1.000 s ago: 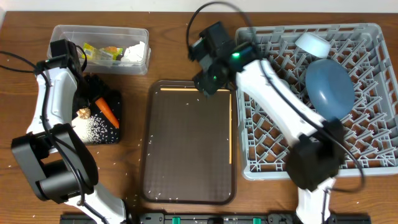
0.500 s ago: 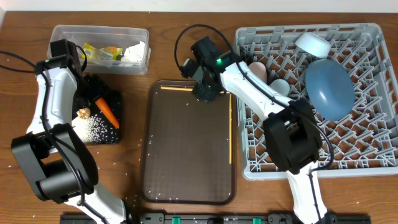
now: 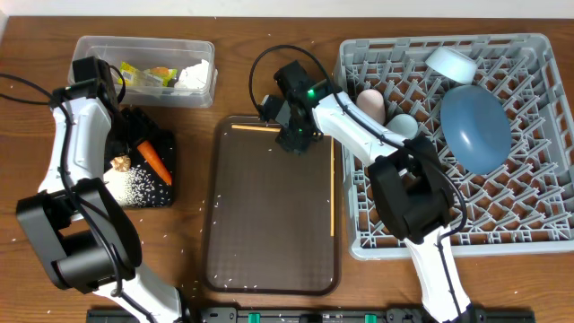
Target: Sort waste into correct bins and load items into the dishwasher rack
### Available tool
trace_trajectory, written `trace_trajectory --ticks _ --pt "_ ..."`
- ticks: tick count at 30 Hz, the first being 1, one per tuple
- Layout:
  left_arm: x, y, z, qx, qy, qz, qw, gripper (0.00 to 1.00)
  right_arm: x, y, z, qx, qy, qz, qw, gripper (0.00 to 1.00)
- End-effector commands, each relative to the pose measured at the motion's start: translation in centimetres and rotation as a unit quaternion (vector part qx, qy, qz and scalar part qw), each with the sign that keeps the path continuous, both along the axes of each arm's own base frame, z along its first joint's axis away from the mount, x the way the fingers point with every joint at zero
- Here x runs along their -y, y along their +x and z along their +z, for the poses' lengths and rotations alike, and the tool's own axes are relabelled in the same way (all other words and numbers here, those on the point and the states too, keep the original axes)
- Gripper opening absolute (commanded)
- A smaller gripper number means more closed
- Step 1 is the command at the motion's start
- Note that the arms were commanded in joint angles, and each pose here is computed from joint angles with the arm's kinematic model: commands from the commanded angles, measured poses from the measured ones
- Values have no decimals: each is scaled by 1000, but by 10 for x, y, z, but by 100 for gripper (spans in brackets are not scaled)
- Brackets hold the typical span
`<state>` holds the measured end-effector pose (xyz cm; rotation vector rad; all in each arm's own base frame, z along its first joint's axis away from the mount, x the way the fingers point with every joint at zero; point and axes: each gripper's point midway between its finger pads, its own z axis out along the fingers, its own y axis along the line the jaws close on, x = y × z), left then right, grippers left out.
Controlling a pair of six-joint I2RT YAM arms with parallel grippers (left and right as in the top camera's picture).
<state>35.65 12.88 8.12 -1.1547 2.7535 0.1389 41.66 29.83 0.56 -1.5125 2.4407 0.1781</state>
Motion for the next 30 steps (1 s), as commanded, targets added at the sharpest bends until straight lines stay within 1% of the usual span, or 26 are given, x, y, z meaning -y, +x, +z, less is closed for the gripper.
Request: trace_trajectory --ticks 1,4,5,7,9,11,14,17,22,25,30 --pt "1 -2 -6 -9 -2 0 1000 98 3 -15 -27 -39 -15 9 999 45" --pt "1 -2 -6 -9 -2 0 1000 98 13 -30 -30 -74 -33 -1 997 38" --pt "1 -2 -6 -9 -2 0 1000 98 15 -36 -30 -87 -40 -11 995 33" --pt "1 -2 -6 -9 -2 0 1000 98 19 -44 -31 -106 -48 -37 992 26" --pt "1 -2 -6 -9 -2 0 1000 98 24 -50 -31 -125 -54 -73 988 12" --pt "1 -2 -6 -9 -2 0 1000 98 26 -53 -31 -137 -58 -105 983 1" --pt "1 -2 -6 -9 -2 0 1000 98 28 -56 -31 -146 -62 -124 980 1" --pt "1 -2 -6 -9 -2 0 1000 98 28 -56 -31 -146 -62 -124 979 1" --pt "1 -2 -6 -9 -2 0 1000 98 25 -52 -22 -140 -54 -138 979 1" --pt "1 -2 -6 -9 -2 0 1000 98 20 -44 4 -127 -31 -154 979 1" --pt "1 -2 -6 -9 -2 0 1000 98 12 -29 74 -83 31 -193 977 1"
